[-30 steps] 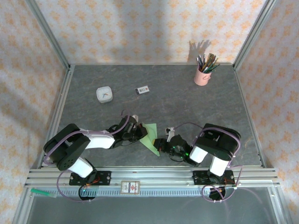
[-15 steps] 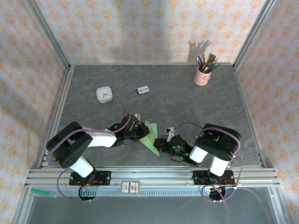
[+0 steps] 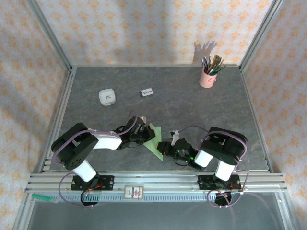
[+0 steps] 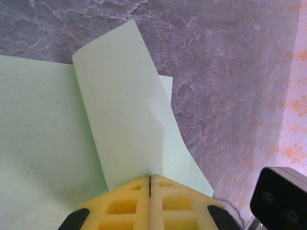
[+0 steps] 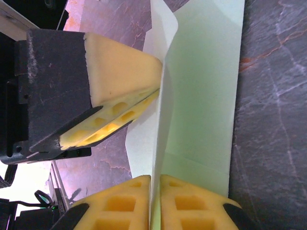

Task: Fold a paper plane with a square sheet of paper (pick it up from the middle)
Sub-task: Perform the fourth fold on the wing at the bottom-center of the table.

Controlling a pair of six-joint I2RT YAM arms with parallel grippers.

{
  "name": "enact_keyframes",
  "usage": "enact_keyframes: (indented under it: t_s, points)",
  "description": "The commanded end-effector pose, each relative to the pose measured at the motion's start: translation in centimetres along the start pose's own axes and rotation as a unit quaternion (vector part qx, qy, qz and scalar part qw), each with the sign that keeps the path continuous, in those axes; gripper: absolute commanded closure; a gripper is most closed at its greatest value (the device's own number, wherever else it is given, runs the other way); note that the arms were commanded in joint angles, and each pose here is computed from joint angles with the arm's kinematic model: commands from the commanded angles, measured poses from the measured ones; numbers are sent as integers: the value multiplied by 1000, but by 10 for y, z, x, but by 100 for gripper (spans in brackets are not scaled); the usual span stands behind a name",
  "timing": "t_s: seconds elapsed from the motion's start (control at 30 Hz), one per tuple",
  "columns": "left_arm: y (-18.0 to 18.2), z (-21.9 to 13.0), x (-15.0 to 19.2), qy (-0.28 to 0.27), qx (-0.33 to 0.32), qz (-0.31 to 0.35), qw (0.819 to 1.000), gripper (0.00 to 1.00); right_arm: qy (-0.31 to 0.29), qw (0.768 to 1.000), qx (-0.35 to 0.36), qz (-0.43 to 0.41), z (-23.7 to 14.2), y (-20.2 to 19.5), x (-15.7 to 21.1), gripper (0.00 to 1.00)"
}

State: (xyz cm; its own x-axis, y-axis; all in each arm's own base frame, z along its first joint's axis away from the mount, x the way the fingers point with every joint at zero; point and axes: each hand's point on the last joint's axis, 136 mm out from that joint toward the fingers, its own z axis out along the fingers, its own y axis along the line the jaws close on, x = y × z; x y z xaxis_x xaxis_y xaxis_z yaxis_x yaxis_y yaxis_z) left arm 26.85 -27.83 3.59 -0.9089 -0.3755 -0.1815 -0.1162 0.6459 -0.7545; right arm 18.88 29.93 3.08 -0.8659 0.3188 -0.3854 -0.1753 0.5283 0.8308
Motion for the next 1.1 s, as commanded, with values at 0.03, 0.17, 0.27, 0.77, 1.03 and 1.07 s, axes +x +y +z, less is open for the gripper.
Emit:
enact_keyframes:
  t_s: [0.03,0.17,0.27,0.77,1.03,1.07]
  points:
    - [-2,2,0,0,-2,15,1000,97,2,999,46,-1,0,-22,3,88]
    - [3,2,0,-2,-13,16,1000,97,3,999,48,-2,1,-23,3,89]
    - [8,1,-1,-6,-23,14,1000,97,3,999,48,-1,1,-22,3,90]
    - [19,-5,-6,-18,-35,7,999,97,8,999,51,-2,3,-23,5,91]
    - [21,-6,-5,-18,-38,8,999,97,9,998,57,-1,4,-25,5,92]
    - [21,-7,-5,-20,-38,9,999,97,9,998,59,-1,4,-26,5,92]
